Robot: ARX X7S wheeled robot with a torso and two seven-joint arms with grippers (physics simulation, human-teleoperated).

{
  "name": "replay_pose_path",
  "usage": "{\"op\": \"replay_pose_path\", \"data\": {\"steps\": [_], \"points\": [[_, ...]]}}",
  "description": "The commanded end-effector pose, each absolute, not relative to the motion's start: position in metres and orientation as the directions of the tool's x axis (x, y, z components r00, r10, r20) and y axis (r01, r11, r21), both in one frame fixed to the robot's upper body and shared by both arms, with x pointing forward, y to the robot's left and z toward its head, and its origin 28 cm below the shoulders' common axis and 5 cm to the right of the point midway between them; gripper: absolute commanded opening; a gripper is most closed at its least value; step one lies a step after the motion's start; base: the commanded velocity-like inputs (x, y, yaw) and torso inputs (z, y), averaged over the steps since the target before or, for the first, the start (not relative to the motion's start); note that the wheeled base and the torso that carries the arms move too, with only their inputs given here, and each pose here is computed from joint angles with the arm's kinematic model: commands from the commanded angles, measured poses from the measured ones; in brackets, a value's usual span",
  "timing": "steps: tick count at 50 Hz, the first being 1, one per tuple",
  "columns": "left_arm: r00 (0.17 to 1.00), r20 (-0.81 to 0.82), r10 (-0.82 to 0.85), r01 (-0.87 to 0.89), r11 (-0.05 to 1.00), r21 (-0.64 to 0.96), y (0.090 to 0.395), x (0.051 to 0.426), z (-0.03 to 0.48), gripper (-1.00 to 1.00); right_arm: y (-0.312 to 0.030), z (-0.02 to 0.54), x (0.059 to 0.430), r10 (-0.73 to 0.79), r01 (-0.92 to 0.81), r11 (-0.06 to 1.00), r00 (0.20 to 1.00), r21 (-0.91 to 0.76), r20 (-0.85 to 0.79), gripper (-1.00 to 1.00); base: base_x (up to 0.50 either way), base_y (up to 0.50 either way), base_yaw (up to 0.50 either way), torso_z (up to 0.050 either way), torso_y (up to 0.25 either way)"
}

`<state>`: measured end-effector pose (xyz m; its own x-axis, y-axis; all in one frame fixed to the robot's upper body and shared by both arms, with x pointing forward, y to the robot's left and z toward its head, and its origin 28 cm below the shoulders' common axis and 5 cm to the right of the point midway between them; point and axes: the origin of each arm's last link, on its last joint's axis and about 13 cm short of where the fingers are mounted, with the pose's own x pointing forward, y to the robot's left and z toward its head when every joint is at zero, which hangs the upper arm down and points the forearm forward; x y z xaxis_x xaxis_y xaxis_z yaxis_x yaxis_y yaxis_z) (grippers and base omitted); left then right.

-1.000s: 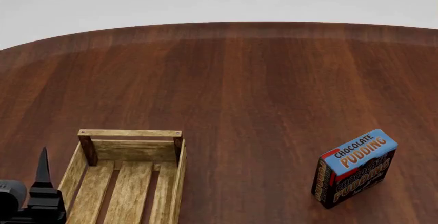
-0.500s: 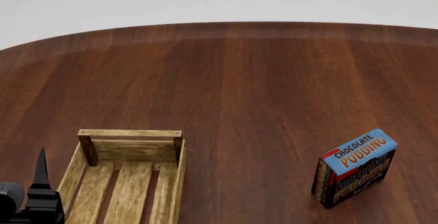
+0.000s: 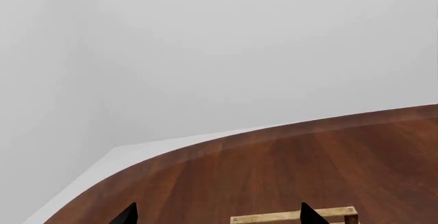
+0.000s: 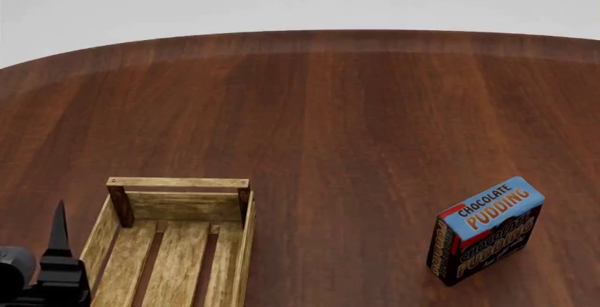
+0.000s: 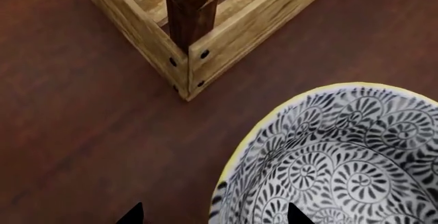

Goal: Stack the left bowl on the right bowl and place them in the tray.

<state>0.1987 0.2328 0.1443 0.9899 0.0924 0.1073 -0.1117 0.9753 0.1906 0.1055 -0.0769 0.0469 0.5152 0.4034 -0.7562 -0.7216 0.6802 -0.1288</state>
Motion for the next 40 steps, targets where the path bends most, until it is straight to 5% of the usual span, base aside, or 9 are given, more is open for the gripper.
{"op": "replay_pose_path", "data": {"steps": [1, 3, 4, 40], "points": [[0.99, 0.11, 0.086, -0.106, 0.976, 0.191, 0.232, 0.2, 0.146, 1.0, -0.078, 0.042, 0.105, 0.401, -0.722, 0.681, 0.506, -0.12, -0.764, 1.0, 0.0, 0.0, 0.0, 0.0, 0.0], [0.99, 0.109, 0.086, -0.106, 0.976, 0.192, 0.232, 0.2, 0.145, 1.0, -0.078, 0.042, 0.104, 0.4, -0.718, 0.686, 0.509, -0.119, -0.762, 1.0, 0.0, 0.0, 0.0, 0.0, 0.0], [0.99, 0.109, 0.086, -0.106, 0.976, 0.192, 0.232, 0.2, 0.145, 1.0, -0.078, 0.042, 0.104, 0.397, -0.716, 0.687, 0.514, -0.125, -0.76, -1.0, 0.0, 0.0, 0.0, 0.0, 0.0], [0.989, 0.123, 0.088, -0.109, 0.978, 0.176, 0.234, 0.196, 0.144, 1.0, -0.09, 0.119, 0.088, 0.303, -0.608, 0.729, 0.699, -0.315, -0.648, -1.0, 0.0, 0.0, 0.0, 0.0, 0.0]]}}
